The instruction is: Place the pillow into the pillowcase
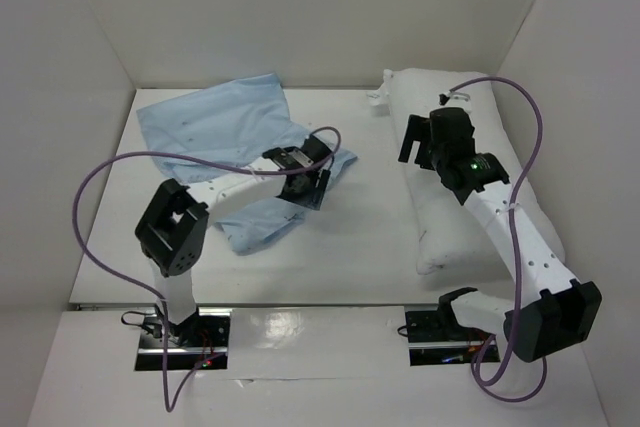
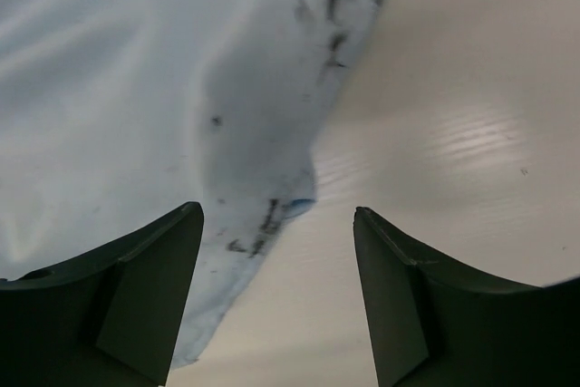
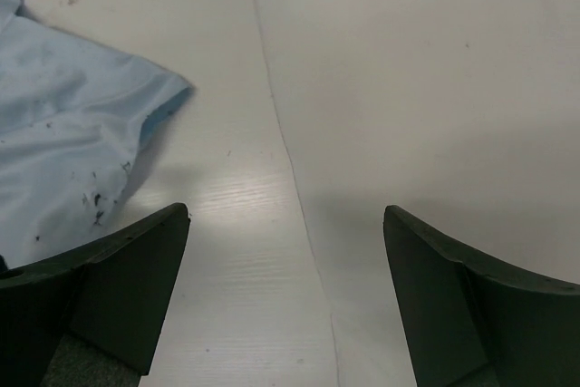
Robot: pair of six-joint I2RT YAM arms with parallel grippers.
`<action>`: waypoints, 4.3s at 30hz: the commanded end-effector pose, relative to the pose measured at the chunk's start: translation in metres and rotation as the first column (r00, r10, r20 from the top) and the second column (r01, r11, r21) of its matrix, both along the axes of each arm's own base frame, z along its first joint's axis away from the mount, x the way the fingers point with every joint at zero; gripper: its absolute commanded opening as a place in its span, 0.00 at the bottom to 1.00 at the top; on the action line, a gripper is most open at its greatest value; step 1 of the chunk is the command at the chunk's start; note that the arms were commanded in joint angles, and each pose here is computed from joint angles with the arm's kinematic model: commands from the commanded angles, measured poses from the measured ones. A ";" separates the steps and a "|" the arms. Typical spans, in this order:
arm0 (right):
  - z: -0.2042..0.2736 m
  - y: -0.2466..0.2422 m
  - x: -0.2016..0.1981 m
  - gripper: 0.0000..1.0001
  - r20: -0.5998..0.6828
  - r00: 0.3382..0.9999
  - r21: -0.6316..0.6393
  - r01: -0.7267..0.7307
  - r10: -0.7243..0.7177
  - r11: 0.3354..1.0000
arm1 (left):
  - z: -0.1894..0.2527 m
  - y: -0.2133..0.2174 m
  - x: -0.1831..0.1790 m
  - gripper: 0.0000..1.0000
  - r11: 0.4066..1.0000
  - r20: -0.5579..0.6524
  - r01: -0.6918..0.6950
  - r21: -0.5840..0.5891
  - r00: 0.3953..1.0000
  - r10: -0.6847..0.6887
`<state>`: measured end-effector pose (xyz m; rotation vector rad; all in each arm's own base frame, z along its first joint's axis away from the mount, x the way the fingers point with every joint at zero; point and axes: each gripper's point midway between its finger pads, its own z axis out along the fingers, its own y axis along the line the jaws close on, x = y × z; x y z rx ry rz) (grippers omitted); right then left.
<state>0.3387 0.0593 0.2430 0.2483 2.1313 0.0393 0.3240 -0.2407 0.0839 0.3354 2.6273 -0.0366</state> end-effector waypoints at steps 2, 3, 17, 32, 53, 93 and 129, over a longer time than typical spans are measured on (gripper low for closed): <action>0.000 -0.011 -0.011 0.95 -0.007 1.000 0.018 0.007 -0.007 1.000 | -0.003 -0.028 0.002 0.78 0.992 0.054 0.062 0.109 0.996 -0.068; -0.004 -0.008 -0.012 0.95 -0.018 1.000 0.024 -0.005 0.006 1.000 | -0.010 -0.027 -0.001 0.77 0.988 0.046 0.067 0.143 0.996 -0.074; -0.003 0.000 -0.011 0.93 -0.016 0.999 0.078 -0.046 0.047 0.996 | -0.037 -0.016 0.010 0.57 0.941 0.083 -0.011 0.338 0.996 -0.018; -0.005 0.002 -0.013 0.90 -0.026 0.998 0.082 -0.054 0.056 0.995 | -0.040 -0.014 0.014 0.46 0.925 0.078 -0.006 0.381 0.997 -0.025; 0.001 0.002 -0.012 0.90 -0.017 0.998 0.084 -0.054 0.056 0.995 | -0.048 -0.005 0.005 0.43 0.906 0.030 0.032 0.421 0.998 -0.049; -0.001 0.004 -0.011 0.90 -0.027 0.998 0.095 -0.056 0.059 0.994 | -0.039 0.015 0.014 0.03 0.902 0.028 0.003 0.432 0.999 -0.017; -0.015 0.022 0.057 0.00 -0.077 0.997 -0.067 -0.028 0.023 0.997 | 0.160 0.050 0.073 0.00 0.914 0.083 -0.126 -0.386 0.982 0.171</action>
